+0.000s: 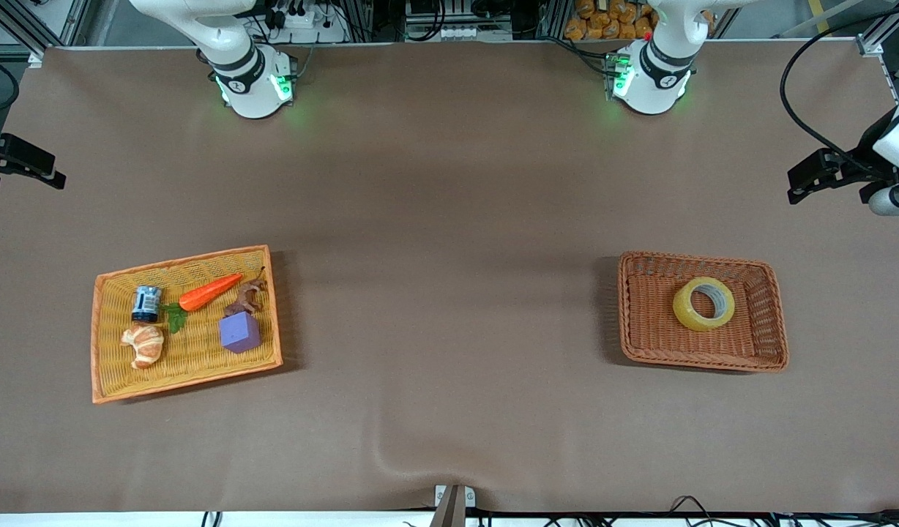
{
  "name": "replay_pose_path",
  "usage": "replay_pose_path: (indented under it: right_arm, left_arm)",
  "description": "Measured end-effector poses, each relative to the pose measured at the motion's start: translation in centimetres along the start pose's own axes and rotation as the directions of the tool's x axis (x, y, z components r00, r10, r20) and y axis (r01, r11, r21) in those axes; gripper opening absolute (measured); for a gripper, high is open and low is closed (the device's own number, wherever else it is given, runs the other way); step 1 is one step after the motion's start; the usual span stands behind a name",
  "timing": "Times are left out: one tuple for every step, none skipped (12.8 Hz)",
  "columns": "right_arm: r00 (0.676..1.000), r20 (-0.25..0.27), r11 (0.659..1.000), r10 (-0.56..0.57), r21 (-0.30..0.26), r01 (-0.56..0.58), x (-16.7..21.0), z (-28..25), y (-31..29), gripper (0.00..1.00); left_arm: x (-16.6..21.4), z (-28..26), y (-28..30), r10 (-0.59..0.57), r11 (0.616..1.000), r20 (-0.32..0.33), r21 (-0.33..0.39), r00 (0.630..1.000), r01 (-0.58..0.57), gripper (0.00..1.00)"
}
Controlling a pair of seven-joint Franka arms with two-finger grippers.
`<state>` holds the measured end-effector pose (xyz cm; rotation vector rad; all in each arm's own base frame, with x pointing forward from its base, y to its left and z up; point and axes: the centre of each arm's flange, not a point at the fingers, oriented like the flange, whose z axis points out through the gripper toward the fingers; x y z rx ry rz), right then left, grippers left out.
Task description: Transfer tape with both arms
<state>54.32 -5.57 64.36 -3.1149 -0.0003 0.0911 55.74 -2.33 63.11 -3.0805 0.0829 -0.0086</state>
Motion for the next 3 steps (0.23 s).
replay_pose_path:
  right_arm:
    - [1.0, 0.0, 1.0, 0.0, 0.0, 0.0, 0.0, 0.0, 0.0, 1.0]
    - [1.0, 0.0, 1.0, 0.0, 0.0, 0.0, 0.0, 0.0, -0.01, 1.0]
    - [1.0, 0.0, 1.0, 0.0, 0.0, 0.0, 0.0, 0.0, -0.01, 1.0]
  left_arm:
    - [0.0, -0.06, 0.08, 0.007, 1.0, -0.001, -0.011, 1.0, -0.007, 1.0]
    - [-0.01, -0.18, 0.2, 0.009, 1.0, -0.003, -0.022, 1.0, -0.009, 1.0]
    - [-0.01, -0.3, 0.28, 0.009, 1.0, -0.005, -0.03, 1.0, -0.009, 1.0]
